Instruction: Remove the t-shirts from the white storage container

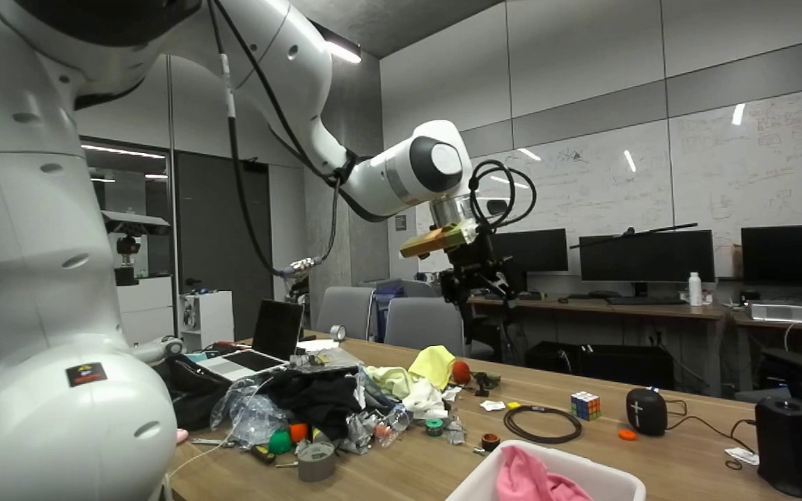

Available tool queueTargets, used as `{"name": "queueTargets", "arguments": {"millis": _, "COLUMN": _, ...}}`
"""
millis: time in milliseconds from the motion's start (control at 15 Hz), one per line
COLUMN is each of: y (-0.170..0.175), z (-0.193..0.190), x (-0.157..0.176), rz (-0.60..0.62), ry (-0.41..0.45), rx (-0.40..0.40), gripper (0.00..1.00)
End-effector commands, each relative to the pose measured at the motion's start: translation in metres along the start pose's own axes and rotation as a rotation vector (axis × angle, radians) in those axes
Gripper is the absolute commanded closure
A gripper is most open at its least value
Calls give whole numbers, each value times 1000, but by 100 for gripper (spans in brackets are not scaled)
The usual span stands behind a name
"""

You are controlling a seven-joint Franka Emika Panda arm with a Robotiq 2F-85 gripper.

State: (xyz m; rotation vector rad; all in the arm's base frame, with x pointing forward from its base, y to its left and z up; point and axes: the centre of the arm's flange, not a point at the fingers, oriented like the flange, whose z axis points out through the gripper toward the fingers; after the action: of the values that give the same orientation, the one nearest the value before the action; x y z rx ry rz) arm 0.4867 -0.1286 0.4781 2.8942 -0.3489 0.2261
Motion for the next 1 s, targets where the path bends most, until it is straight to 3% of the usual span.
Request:
{"name": "queueTargets", "arguments": {"millis": 0, "y": 3, "z": 37, "x": 31, "rz": -18, "ry": -12, "rx": 32, "gripper": 0}}
{"name": "queueTargets", "arguments": {"millis": 600, "y": 26, "z": 186, "x": 39, "rz": -70, "ry": -175, "rx": 45, "gripper": 0}}
{"name": "queueTargets", "arguments": {"millis": 933, "y": 45, "z": 235, "x": 42, "rz": -62, "ry": -245, "rx": 57, "gripper": 0}}
